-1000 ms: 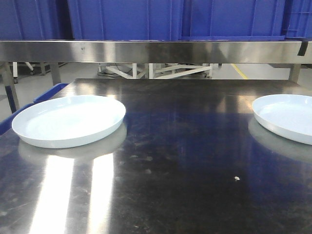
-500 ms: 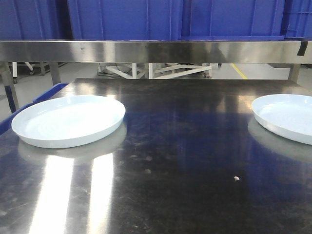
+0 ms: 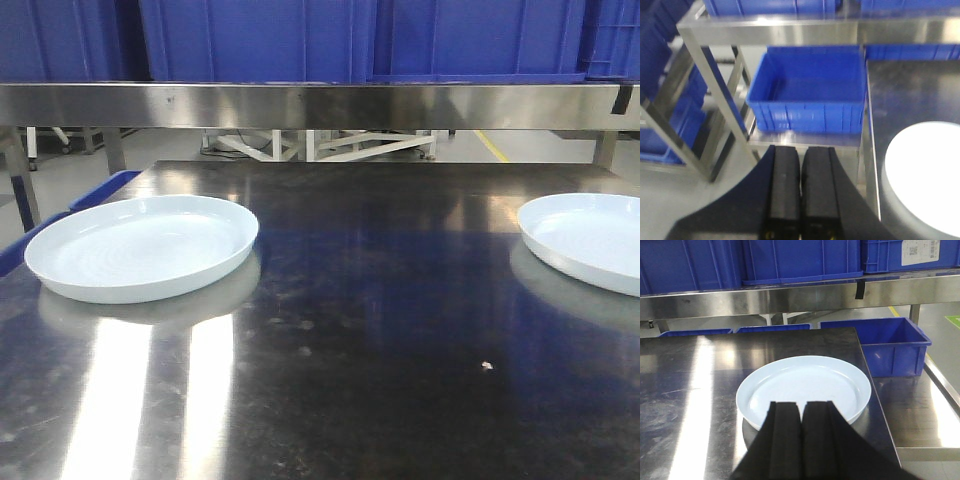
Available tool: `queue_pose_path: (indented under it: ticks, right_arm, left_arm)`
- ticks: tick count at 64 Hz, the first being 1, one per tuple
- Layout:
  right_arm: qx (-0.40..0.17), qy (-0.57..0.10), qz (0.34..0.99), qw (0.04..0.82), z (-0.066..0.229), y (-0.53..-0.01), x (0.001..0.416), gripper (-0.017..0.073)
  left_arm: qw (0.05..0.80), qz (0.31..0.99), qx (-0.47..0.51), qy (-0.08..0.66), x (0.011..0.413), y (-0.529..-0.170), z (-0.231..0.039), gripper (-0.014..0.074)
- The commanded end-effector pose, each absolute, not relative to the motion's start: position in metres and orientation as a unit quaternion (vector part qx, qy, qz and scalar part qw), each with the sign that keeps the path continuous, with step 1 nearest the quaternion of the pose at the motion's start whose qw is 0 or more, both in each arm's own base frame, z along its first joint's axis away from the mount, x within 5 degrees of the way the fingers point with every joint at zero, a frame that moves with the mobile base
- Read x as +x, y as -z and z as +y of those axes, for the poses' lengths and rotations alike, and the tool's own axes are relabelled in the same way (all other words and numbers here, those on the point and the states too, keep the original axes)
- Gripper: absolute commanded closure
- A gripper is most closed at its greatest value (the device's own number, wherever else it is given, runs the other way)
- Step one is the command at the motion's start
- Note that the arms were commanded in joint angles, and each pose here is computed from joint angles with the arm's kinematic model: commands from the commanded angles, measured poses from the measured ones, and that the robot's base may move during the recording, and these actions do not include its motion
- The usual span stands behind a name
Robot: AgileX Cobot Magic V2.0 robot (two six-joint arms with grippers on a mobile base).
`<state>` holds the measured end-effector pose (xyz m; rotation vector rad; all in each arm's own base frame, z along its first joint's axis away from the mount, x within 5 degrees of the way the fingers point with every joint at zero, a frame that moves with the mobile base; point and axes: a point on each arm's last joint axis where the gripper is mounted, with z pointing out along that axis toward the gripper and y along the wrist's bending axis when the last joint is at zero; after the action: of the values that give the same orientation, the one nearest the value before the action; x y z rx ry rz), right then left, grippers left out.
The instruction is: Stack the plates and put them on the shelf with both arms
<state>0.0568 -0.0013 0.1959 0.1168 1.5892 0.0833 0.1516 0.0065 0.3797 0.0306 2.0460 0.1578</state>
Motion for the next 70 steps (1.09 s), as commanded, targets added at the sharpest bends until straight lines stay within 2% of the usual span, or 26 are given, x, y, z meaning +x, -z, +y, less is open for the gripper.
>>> queue_pose_path:
  ticks: [1, 23, 40, 70]
  right_arm:
    - [0.048, -0.036, 0.674, 0.737, -0.0012, -0.205, 0.0551, 0.0536]
    - [0.048, -0.036, 0.674, 0.737, -0.0012, -0.205, 0.0551, 0.0536]
    - [0.048, -0.036, 0.674, 0.737, -0.0012, -0.205, 0.0551, 0.0536]
    - [0.048, -0.036, 0.674, 0.737, -0.0012, -0.205, 0.0551, 0.0536]
  left_arm:
    - [0.538, 0.84, 0.018, -0.066, 0.1621, -0.3902, 0.0052, 0.051]
    - [0.527, 0.847, 0.015, -0.06, 0.1667, -0.3865, 0.0044, 0.051]
    - [0.567, 0.822, 0.019, -0.053, 0.1702, -0.3942, 0.0026, 0.051]
    - [0.557, 0.829, 0.018, -0.053, 0.1694, -0.3922, 0.0029, 0.051]
